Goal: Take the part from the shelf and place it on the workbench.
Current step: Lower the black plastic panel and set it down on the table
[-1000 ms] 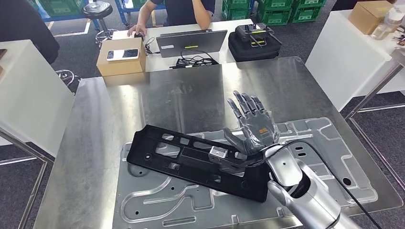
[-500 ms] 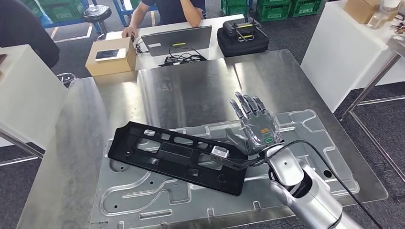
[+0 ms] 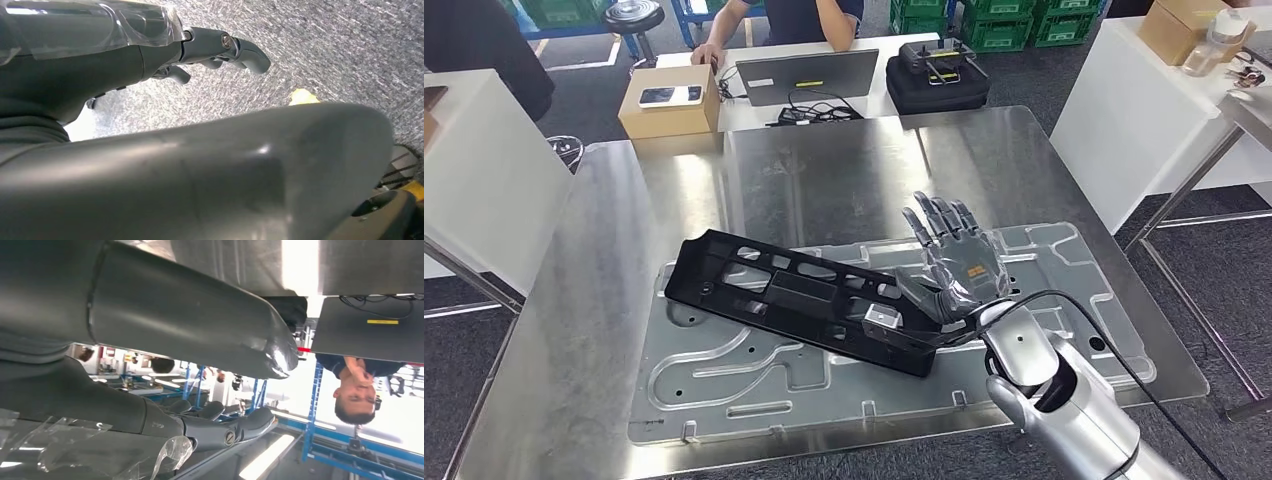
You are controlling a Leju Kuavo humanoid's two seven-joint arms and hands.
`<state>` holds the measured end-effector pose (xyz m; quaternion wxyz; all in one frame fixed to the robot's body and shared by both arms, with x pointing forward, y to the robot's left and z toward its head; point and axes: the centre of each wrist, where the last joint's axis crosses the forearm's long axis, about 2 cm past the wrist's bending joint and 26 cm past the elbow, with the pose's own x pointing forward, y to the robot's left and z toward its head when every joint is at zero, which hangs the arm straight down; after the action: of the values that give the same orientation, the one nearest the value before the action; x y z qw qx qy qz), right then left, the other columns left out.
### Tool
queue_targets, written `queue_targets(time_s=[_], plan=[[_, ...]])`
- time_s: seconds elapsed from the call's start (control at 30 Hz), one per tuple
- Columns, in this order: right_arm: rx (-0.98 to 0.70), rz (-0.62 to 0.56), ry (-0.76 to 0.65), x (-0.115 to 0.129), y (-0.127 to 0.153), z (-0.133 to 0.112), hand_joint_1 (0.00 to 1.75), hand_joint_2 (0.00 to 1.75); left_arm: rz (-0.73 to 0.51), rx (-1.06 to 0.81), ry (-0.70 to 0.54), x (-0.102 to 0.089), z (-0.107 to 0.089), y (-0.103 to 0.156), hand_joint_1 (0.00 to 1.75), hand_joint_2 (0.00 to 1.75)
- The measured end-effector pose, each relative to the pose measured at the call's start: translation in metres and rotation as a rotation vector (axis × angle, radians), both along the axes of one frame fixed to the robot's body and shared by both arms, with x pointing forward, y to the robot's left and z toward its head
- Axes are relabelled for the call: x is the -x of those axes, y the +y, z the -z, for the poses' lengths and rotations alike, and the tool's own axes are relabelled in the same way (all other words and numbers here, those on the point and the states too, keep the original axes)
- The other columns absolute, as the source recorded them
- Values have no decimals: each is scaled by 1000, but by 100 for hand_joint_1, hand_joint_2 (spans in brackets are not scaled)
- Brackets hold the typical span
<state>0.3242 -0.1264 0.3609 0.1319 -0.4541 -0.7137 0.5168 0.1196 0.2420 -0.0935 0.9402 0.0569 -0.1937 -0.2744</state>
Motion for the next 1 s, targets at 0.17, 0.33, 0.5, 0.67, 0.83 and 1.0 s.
queue_targets(time_s=[0.17, 0.33, 0.5, 0.67, 0.83, 1.0], plan=[[5, 1, 6, 0, 0, 3, 0, 0, 1, 5, 3, 1, 0, -2, 0, 0], [4, 0, 3, 0, 0, 1, 0, 0, 0, 5, 2, -1, -1, -4, 0, 0], [4, -2, 8, 0, 0, 0, 0, 0, -1, 2, 10, 0, 0, -4, 0, 0], [7, -4, 19, 1, 1, 4, 0, 0, -1, 2, 11, -1, -1, -5, 0, 0], [-4, -1, 38, 2, 1, 8, 0, 0, -2, 2, 4, -5, -2, -5, 0, 0], [-40, 21, 118, 3, -6, 29, 0, 0, -13, 3, 5, -3, -1, -6, 0, 0]])
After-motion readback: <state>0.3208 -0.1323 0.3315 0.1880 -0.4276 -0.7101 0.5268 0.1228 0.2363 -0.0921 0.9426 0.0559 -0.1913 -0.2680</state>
